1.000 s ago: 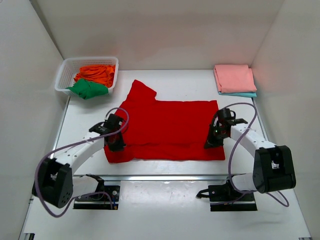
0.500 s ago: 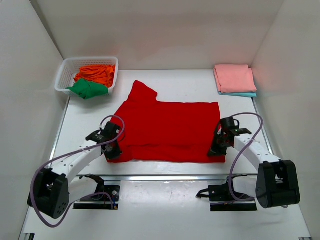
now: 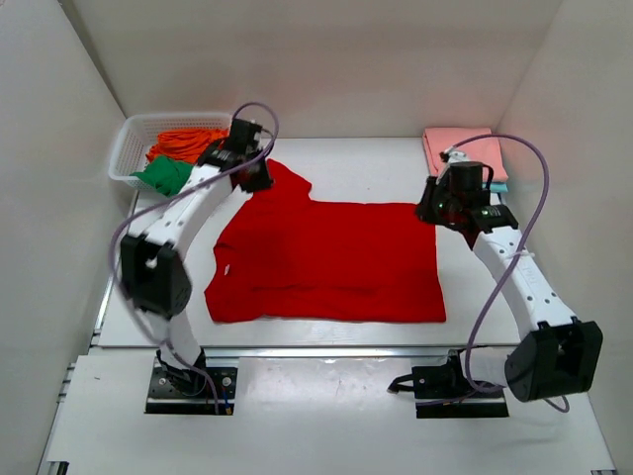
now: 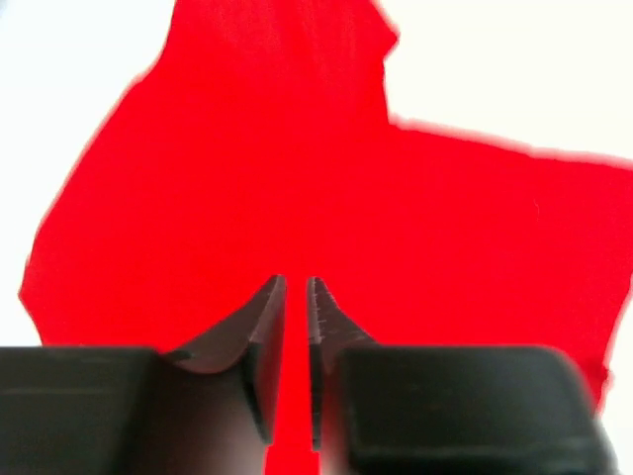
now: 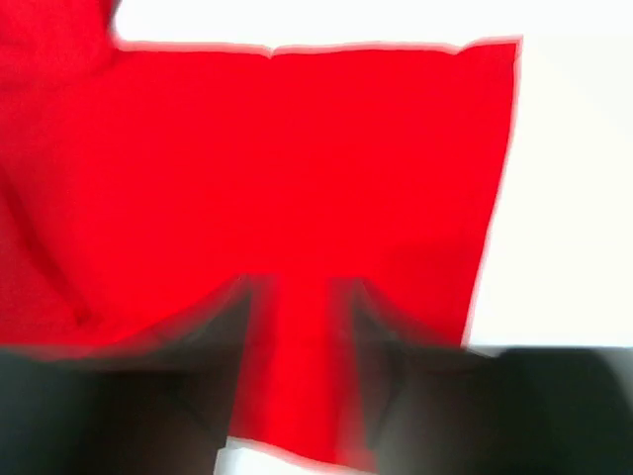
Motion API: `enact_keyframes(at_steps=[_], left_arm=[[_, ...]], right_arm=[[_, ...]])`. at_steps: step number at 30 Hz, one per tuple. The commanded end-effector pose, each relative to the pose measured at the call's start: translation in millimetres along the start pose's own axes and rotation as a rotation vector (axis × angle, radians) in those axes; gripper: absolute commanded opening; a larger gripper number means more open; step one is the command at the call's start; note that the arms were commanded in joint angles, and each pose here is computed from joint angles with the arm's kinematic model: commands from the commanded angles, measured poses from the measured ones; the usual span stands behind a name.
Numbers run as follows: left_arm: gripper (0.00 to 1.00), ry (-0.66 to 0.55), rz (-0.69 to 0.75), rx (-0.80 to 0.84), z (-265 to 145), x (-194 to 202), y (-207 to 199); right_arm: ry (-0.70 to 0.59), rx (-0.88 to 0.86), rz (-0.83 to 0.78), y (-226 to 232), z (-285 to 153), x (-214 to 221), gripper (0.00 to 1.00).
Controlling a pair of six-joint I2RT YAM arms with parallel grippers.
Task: Fold and stack the t-shirts
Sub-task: Fold the flattened tshirt in 1/3 of the way, then grap the side of the flattened tshirt furthest away from the robot with both arms
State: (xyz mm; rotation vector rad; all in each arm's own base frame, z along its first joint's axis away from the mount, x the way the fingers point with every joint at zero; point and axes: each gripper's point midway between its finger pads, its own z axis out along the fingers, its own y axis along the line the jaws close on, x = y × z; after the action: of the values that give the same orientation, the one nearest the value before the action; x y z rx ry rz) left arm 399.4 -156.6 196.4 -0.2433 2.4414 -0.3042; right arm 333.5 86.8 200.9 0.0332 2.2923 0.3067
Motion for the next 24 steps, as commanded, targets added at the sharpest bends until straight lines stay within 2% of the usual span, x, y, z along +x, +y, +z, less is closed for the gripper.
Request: enact_keyframes(at_steps=[1,2,3,4,5,6,7,8,11,16,19,24], left_arm=[[0.27,-0.035,0.076,-0.081,61,-46,3],[0.3,-0.103,0.064,-0.058,57,-79,-10],[0.34,-0.042,0.058,-0.101,90,-72,2],[0.36,-0.04,0.054,-0.104,110,-85,1],[0.41,-0.105,0.034,-0.08,106,-116,-8],[0.49,-0.062,0.018,-0.114,138,-108,5],[0.54,-0.08,-0.003,-0.12,152,-119,10],[0.55,-0.134,-0.024,-0.105,149,-139,8],[0.56,-0.149,-0.087,-0.145,190,-139,38],[0.56,-0.182,-0.119,-0.166,220,-137,63],[0.57,-0.172,-0.112,-0.15,236,-135,57],[0.58,-0.183,-0.116,-0.112,252,-127,46]], right_arm=[[-0.183,0.012,0.021,-30,28,-58,0.0],[-0.146,0.035,0.018,-38,46,-54,0.0],[-0.143,0.074,0.014,-46,48,-64,0.0],[-0.116,0.095,0.004,-52,62,-72,0.0],[-0.056,0.12,-0.001,-59,80,-62,0.04],[-0.065,0.127,-0.016,-62,82,-74,0.05],[-0.05,0.13,-0.026,-65,94,-76,0.07],[-0.027,0.127,-0.03,-66,105,-71,0.12],[0.006,0.139,-0.039,-70,129,-65,0.14],[0.063,0.164,-0.036,-78,154,-54,0.22],[0.074,0.17,-0.009,-83,166,-50,0.26],[0.088,0.172,0.023,-90,176,-45,0.25]])
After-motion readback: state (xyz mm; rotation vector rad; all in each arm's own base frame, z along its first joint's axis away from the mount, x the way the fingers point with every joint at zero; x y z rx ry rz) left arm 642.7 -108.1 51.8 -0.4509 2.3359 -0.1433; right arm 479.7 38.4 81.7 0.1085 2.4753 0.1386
